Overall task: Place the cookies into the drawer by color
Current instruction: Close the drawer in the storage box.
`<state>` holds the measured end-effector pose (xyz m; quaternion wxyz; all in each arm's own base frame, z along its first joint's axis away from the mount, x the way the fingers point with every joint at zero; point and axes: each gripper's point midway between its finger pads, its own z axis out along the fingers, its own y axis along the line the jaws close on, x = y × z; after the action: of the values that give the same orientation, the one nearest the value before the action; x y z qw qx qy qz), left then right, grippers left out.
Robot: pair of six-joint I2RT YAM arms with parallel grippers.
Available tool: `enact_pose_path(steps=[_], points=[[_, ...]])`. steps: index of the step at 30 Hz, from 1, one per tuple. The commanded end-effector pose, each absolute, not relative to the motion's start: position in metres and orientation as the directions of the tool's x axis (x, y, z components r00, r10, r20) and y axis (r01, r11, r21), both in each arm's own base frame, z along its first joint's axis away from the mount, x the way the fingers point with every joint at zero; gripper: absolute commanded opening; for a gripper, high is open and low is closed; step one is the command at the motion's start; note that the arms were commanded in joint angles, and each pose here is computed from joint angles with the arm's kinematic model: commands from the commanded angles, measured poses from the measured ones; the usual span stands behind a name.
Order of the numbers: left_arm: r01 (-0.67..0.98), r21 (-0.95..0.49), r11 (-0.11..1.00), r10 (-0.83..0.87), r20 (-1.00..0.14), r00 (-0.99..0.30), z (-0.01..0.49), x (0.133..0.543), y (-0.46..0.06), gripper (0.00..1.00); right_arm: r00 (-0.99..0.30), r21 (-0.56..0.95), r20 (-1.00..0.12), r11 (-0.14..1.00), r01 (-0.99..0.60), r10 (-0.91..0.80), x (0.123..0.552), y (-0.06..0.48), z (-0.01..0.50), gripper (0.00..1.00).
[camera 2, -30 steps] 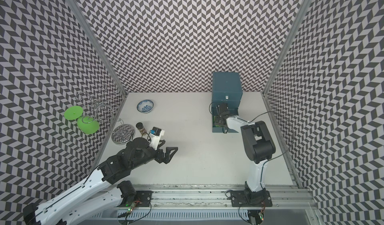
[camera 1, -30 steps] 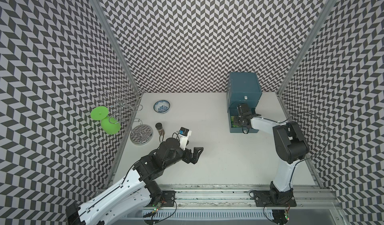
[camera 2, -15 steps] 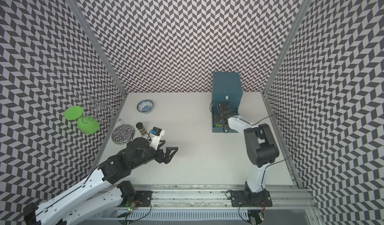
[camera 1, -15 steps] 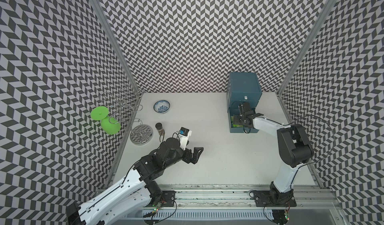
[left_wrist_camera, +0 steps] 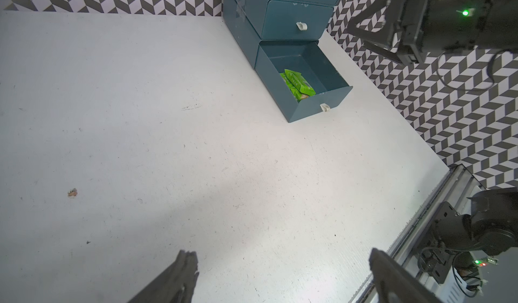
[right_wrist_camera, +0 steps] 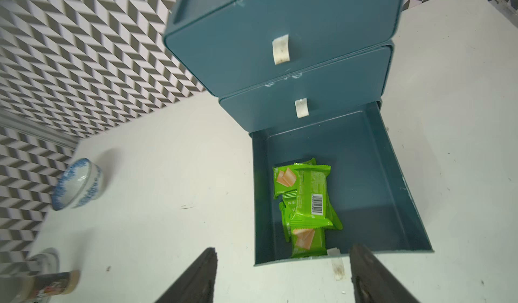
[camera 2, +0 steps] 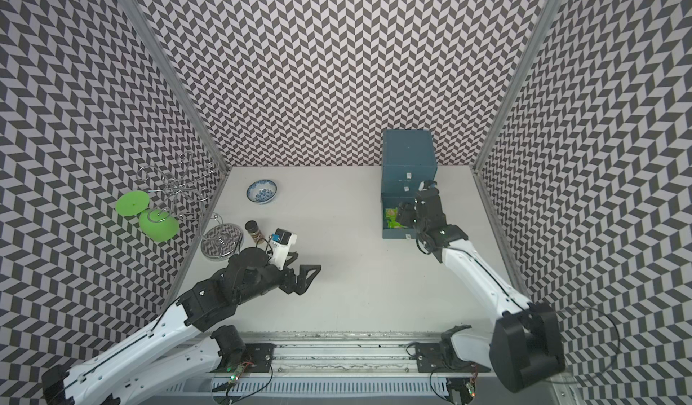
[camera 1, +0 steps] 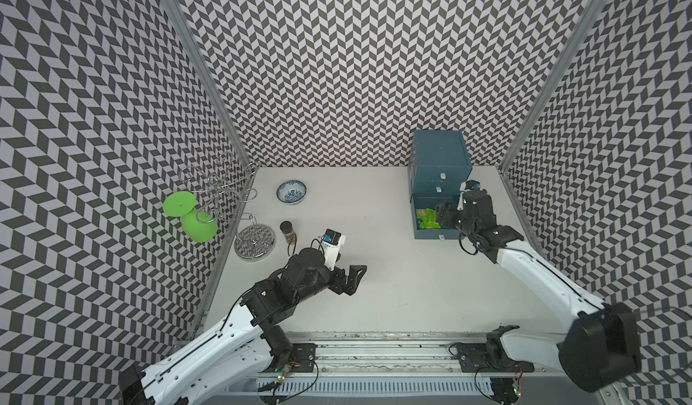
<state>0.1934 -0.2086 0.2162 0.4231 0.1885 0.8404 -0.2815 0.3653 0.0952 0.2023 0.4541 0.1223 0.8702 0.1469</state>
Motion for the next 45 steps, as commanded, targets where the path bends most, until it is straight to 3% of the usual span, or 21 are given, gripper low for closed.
enact_pose_path(steps=[1, 10, 21, 34, 45], points=[[0.57, -0.314, 0.76, 0.074, -0.829, -0.555, 0.22, 0.195, -0.211, 1.0, -0.5, 0.501, -0.732, 0.863, 0.066, 0.463, 0.344, 0.097, 0.207, 0.76], [0.572, -0.315, 0.757, 0.076, -0.828, -0.556, 0.219, 0.194, -0.211, 1.0, -0.514, 0.626, -0.629, 0.772, 0.111, 0.583, 0.3, 0.09, 0.151, 0.78], [0.57, -0.314, 0.759, 0.073, -0.83, -0.553, 0.219, 0.194, -0.21, 1.0, -0.548, 0.817, -0.36, 0.538, 0.205, 0.755, 0.281, 0.082, 0.08, 0.75], [0.568, -0.313, 0.761, 0.07, -0.832, -0.551, 0.22, 0.194, -0.209, 1.0, -0.64, 0.914, -0.182, 0.368, 0.169, 0.746, 0.313, 0.091, 0.071, 0.56], [0.568, -0.312, 0.762, 0.071, -0.831, -0.552, 0.22, 0.195, -0.21, 1.0, -0.618, 0.929, -0.18, 0.34, 0.15, 0.765, 0.355, 0.07, 0.075, 0.53]])
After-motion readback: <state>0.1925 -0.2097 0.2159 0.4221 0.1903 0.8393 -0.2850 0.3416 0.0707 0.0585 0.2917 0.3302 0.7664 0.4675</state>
